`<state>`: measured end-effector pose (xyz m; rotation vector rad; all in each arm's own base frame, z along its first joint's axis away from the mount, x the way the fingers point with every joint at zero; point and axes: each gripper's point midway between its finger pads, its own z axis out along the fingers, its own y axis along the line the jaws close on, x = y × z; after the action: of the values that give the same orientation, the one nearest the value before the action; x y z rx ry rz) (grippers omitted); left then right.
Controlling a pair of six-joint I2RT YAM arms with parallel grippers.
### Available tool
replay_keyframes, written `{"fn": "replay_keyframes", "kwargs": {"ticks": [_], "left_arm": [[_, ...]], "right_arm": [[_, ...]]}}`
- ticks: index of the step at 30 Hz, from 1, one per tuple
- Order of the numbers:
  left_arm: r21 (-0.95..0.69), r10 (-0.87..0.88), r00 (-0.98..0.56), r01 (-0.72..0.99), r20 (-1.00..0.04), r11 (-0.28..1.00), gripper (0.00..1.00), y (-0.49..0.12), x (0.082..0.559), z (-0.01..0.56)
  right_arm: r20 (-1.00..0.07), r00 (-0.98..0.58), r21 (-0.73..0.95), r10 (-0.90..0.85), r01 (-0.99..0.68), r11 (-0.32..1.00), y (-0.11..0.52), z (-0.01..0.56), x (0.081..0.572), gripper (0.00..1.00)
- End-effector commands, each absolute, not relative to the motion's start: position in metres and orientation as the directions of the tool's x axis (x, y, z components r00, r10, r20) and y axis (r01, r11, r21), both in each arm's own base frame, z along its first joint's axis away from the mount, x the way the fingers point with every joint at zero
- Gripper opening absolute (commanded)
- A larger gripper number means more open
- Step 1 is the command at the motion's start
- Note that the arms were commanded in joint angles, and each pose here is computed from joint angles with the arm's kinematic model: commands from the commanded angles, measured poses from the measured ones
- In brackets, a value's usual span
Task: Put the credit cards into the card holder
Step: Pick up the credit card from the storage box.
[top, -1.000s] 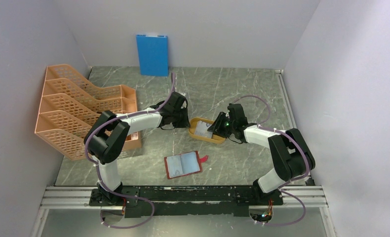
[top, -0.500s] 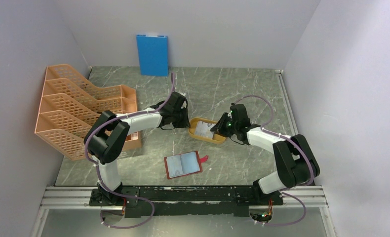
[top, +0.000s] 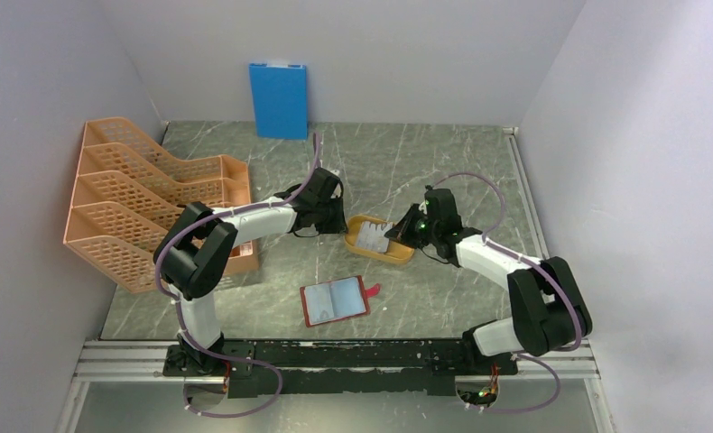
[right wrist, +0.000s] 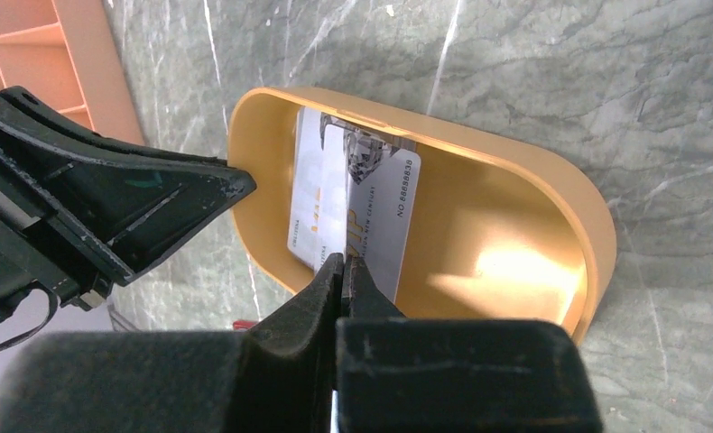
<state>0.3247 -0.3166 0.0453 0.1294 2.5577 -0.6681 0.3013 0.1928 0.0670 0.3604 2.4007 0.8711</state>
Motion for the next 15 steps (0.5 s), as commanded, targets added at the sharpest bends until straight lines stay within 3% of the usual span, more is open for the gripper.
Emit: {"fn": "replay_keyframes", "kwargs": {"ticks": [1, 15], "left_arm": [[-0.435, -0.013, -0.888, 0.213, -0.46, 0.875, 0.05, -0.32, 0.32, 0.046], [-0.444, -0.024, -0.872, 0.225, -0.489, 0.867, 0.07, -0.325, 0.328, 0.065]], "right_arm": [[-0.352, -0.829, 0.686, 0.436, 0.089, 0.722, 0.197, 0.075, 0.293, 0.0], [-0.288, -0.816, 0.75, 0.501, 0.133, 0.648, 0.206, 0.136, 0.295, 0.0]]}}
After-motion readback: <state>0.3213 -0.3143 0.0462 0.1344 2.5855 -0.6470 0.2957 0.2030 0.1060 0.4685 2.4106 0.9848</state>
